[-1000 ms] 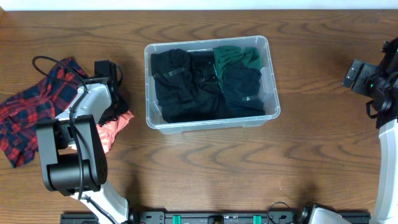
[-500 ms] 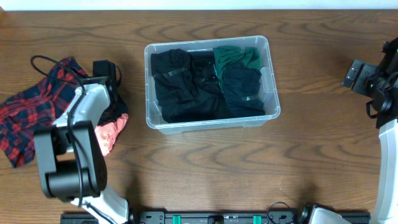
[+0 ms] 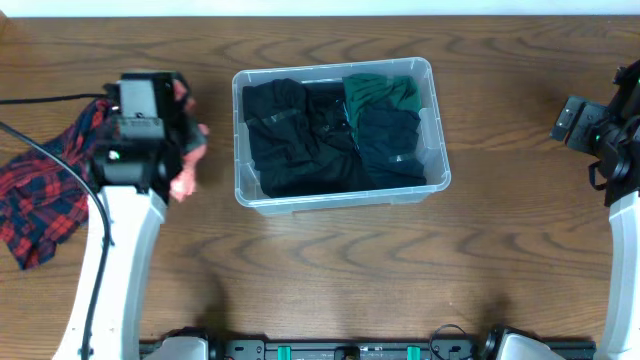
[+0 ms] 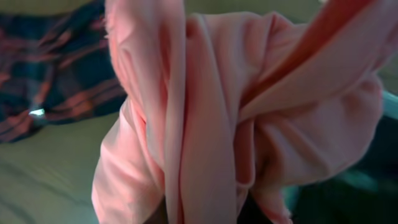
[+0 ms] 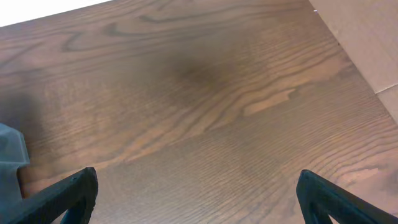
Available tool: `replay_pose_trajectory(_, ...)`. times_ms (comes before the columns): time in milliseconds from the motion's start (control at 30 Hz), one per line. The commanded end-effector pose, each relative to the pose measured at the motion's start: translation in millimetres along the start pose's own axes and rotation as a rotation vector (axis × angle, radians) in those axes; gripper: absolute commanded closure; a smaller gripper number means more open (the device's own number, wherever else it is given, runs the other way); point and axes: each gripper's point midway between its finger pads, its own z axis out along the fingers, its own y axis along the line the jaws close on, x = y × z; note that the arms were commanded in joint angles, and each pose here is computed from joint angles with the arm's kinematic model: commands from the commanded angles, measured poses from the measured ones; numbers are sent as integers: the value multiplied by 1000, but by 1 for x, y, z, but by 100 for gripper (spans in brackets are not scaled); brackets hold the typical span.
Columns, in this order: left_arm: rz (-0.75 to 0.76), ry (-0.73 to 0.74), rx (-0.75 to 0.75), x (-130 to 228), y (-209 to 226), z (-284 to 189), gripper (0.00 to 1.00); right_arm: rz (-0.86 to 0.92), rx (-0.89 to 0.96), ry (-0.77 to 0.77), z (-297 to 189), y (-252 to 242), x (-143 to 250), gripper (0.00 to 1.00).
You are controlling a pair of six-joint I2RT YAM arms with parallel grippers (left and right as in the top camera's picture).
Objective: Pack container
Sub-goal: 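Lift the pink garment with the left gripper and carry into the bin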
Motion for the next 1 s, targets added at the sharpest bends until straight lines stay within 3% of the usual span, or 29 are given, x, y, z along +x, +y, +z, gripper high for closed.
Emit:
replay_pose_trajectory(0, 89, -18, 85, 3, -37, -22, 94, 8, 2, 2, 0, -1, 0, 1)
replay_pose_trajectory(367, 316, 8, 291, 51, -140, -51, 94, 8, 2, 2, 0, -1, 0, 1)
replay_pose_trajectory(700, 573, 161, 240, 124, -179, 6, 94, 8, 2, 2, 0, -1, 0, 1)
replay_pose_trajectory(967, 699, 236, 236, 170, -188, 0, 94, 8, 2, 2, 0, -1, 0, 1)
